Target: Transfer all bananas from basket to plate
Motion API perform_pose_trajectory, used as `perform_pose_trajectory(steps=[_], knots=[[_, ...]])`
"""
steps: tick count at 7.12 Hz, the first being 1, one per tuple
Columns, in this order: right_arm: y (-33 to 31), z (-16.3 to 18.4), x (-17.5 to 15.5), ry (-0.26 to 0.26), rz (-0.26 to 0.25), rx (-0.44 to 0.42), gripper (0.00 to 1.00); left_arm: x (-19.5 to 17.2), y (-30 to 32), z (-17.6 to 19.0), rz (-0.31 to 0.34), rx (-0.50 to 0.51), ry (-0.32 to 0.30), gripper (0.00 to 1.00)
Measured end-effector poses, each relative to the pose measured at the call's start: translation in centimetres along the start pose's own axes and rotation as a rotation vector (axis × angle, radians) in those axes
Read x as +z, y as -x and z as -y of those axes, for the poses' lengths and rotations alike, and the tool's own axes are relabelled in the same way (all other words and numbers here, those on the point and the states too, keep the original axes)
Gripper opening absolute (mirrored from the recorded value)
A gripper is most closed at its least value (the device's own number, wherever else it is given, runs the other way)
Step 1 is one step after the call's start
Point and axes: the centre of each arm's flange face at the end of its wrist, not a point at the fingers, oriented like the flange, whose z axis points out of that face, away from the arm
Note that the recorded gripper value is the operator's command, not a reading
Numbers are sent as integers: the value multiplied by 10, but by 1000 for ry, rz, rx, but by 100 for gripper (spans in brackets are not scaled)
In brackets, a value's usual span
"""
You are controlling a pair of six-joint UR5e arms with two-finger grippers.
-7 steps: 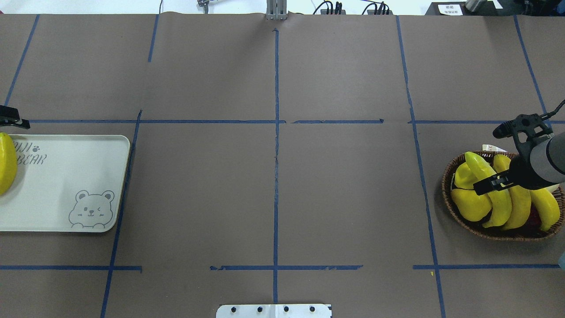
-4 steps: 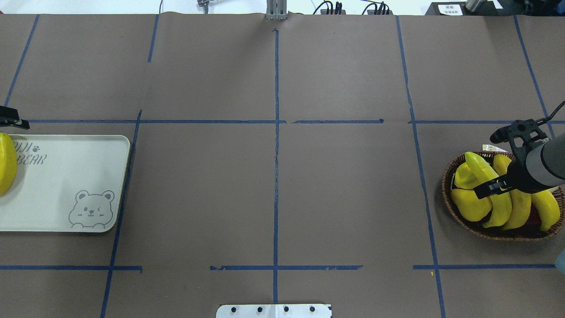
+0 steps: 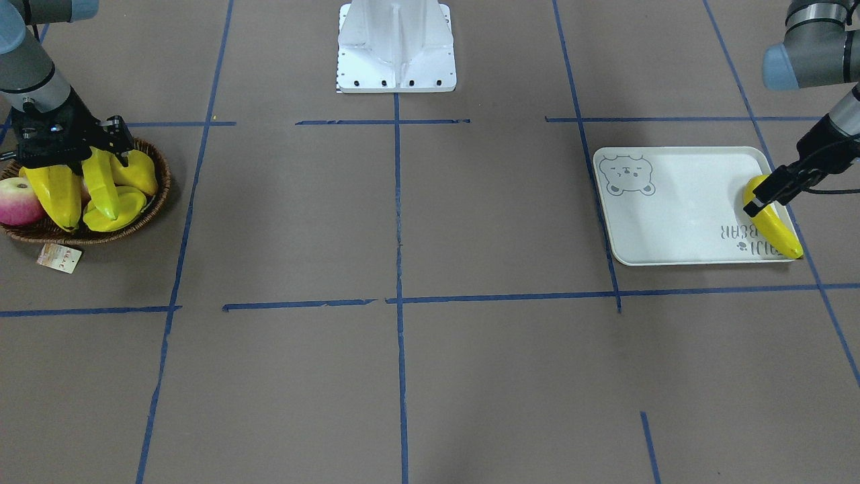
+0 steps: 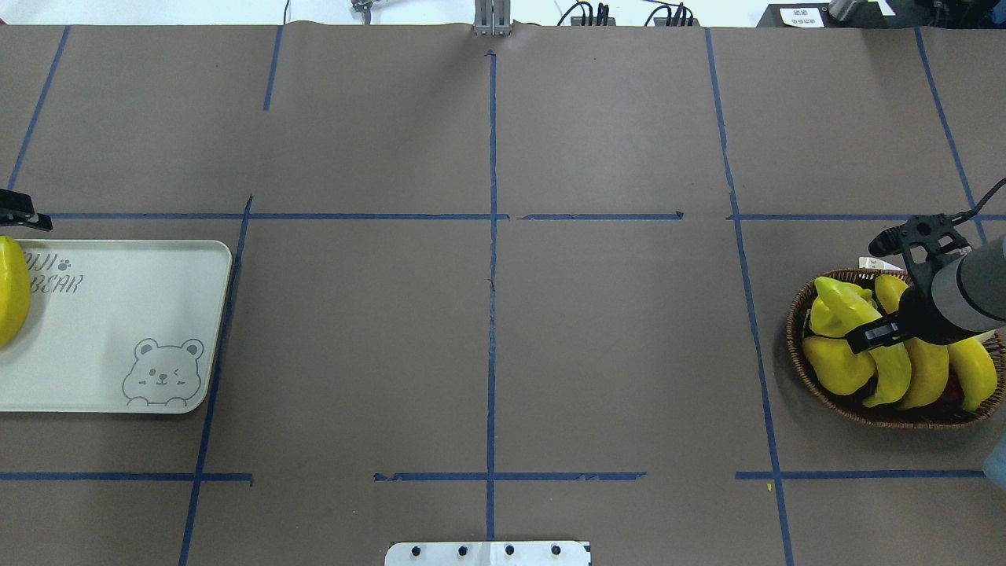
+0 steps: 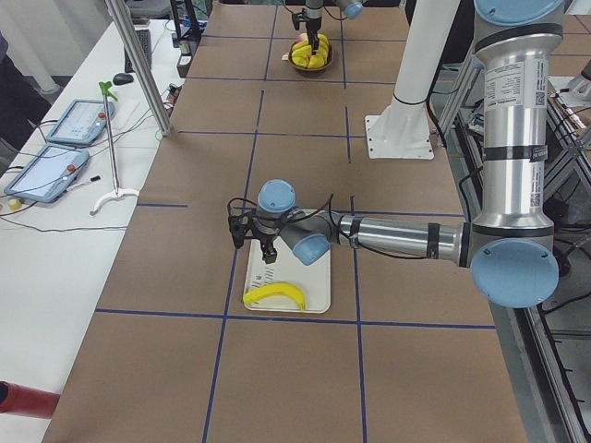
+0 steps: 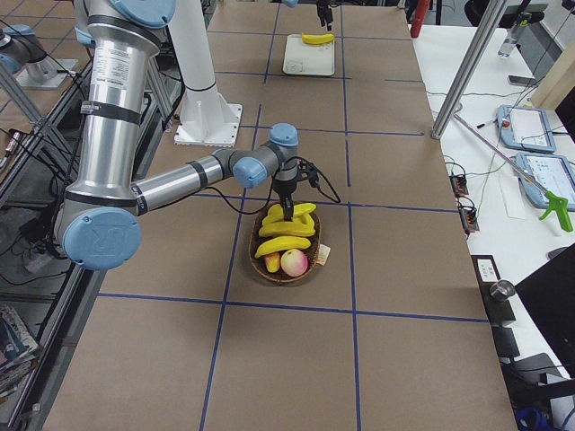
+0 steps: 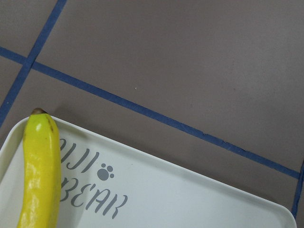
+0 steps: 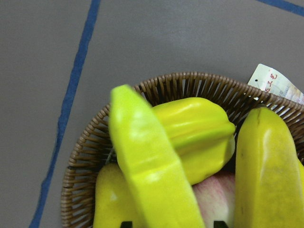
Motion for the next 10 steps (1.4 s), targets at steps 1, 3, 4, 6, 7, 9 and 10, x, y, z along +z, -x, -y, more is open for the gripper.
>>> perform_pose_trajectory(steps=[1,3,4,6,7,9,10], knots=[[0,0,0,0,0,1,10,0,0,0,0,0,0,100],[0,0,-2,-3,2,3,3,0,0,0,0,0,0,100],[0,-1,-6,-6,8,2,2,0,0,0,0,0,0,100],[9,-2,-24,-21,37,-7,2,1,-3,-1,-3,5,2,100],[13,-2,-34,-26,62,-9,3,0,-6,-1,-9,10,2,100],[22,-2,-54,-38,119,9,4,-1,-23,-9,-32,41,8,100],[28,-2,-65,-62,151,52,4,-4,-37,-17,-53,67,13,100]])
